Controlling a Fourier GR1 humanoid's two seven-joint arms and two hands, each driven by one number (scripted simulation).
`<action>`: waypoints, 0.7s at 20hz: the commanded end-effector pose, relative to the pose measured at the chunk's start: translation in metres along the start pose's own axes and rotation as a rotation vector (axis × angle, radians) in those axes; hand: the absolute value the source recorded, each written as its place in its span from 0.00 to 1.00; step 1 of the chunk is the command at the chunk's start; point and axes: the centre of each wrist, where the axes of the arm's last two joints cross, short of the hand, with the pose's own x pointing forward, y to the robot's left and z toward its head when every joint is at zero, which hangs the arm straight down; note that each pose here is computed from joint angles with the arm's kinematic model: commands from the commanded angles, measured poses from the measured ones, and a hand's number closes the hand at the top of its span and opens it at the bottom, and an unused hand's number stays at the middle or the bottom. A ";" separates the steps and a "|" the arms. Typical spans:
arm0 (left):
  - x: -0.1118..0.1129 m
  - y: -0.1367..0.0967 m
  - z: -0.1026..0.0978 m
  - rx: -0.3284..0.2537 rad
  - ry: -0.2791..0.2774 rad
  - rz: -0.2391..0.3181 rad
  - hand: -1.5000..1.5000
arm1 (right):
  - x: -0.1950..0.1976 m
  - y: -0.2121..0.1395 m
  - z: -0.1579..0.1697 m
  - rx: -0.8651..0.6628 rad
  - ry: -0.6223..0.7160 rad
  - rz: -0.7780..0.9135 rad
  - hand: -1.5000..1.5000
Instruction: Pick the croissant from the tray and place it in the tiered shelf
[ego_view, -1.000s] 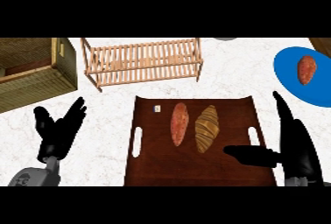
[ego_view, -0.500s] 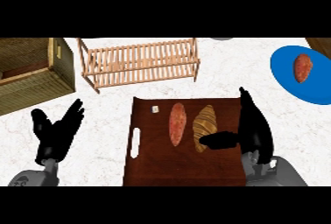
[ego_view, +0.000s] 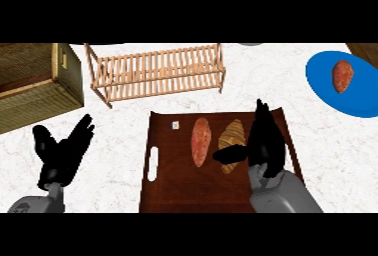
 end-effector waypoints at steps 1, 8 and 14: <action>-0.008 -0.001 0.002 0.000 0.065 0.016 0.50 | 0.016 0.006 0.001 0.005 0.220 0.037 0.00; 0.005 0.010 -0.002 -0.007 0.056 0.013 0.50 | 0.010 0.018 -0.009 -0.031 0.259 0.080 0.00; -0.009 0.005 -0.001 0.010 0.058 0.011 0.50 | -0.010 0.036 -0.026 -0.052 0.277 0.118 0.00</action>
